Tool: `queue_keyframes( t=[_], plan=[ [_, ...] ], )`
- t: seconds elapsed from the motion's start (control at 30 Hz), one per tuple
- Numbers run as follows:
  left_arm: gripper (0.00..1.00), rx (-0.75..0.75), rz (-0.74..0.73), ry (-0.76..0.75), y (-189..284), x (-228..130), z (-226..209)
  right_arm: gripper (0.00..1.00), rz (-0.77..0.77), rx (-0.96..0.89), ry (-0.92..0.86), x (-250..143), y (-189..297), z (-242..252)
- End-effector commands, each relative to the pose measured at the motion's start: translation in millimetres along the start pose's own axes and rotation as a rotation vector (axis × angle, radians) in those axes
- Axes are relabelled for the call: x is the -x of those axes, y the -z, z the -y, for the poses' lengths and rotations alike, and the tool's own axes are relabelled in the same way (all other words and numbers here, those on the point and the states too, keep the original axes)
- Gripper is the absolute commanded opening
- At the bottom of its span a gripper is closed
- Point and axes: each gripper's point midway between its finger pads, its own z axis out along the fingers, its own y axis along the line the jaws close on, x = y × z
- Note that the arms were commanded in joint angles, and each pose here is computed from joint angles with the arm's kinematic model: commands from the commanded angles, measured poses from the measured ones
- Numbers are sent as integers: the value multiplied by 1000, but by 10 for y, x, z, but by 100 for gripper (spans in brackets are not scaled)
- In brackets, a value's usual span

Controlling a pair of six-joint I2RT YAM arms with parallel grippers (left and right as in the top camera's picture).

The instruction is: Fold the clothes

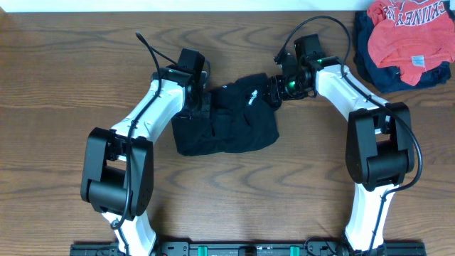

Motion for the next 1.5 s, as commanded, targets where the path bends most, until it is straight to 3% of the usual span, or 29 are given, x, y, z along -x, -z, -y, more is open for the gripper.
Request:
queue_keyframes(
  t=[0.0,0.1,0.23,0.57,0.63,0.67,0.7,0.73,0.93,0.97,1.03,1.13,1.3,1.47],
  plan=[
    [6,5,-8,4,-39,-4,-1,63,-19,-42,33,-60,-68,68],
    [6,5,-9,4,-39,-6,-1,61,-36,-47,42,-103,-107,85],
    [6,6,-12,4,-39,-15,-3,48,-37,-45,47,-107,-117,60],
    [6,7,-15,4,-39,-22,-5,50,-105,-136,88,-287,-375,135],
    [6,7,-15,4,-39,-22,-5,39,-106,-146,87,-291,-380,153],
    [6,7,-15,4,-39,-22,-5,28,-106,-145,87,-292,-379,154],
    [6,7,-15,4,-36,-21,-6,9,-108,-145,85,-295,-378,154],
    [6,7,-15,4,-23,-24,-5,1,-111,-146,81,-304,-375,156],
    [6,7,31,37,457,102,-115,1,-113,-95,34,-284,-194,171],
    [15,5,49,44,570,130,-139,1,-101,-77,33,-252,-113,175],
    [43,1,95,61,803,173,-193,1,-77,-38,34,-191,42,184],
    [66,-6,183,76,1170,207,-268,1,-29,7,27,-100,351,262],
    [68,-13,302,72,1634,207,-322,1,23,-5,30,-61,800,493],
    [68,-15,343,73,1796,188,-339,1,16,-12,44,-135,1010,525]
  ],
)
